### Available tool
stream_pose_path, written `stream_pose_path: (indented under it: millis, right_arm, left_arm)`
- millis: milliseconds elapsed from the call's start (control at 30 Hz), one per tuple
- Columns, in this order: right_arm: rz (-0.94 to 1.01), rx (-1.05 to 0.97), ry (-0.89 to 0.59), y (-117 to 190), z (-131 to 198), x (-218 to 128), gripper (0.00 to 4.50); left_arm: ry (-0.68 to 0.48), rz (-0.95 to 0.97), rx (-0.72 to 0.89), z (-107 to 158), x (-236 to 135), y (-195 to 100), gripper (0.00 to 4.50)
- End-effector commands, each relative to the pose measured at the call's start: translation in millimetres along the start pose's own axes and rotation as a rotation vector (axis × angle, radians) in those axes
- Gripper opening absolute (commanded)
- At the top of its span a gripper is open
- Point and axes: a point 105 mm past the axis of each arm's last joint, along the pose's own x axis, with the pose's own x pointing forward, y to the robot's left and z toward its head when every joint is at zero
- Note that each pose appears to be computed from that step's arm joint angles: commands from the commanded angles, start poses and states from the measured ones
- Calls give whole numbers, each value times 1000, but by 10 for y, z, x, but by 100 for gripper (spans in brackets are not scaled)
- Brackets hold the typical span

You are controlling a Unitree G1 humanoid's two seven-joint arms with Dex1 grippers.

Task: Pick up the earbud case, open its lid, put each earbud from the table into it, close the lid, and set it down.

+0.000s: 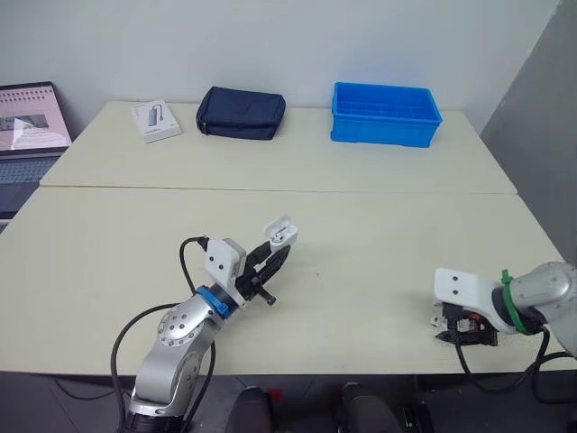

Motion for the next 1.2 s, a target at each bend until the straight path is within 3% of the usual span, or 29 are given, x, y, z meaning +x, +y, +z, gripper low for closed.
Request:
stream_pose_path:
  millis: [33,333,433,633,833,1000,1200]
  right_arm:
    - [-43,-10,11,-79,12,27,319]
    - [-21,-2,24,-89,-11,133,319]
    - [-13,-3,26,-87,-15,149,257]
    - [-6,-16,26,-75,-4,151,46]
    - [-58,-76,-21,-155,119,76,39]
    - [-141,-114,-325,-355,759,-186,39]
    - [-210,-102,-888,-442,1677,-500,39]
  left_arm:
    - [-39,-18,19,95,27,-42,76]
    - [-36,-8,21,89,7,-47,76]
    - [-37,-6,21,90,8,-47,76]
    - [-37,-6,22,88,12,-41,76]
    - [-37,-8,22,86,18,-38,76]
    - [-54,-16,29,116,56,-19,76]
    - [-96,-32,31,190,133,-9,76]
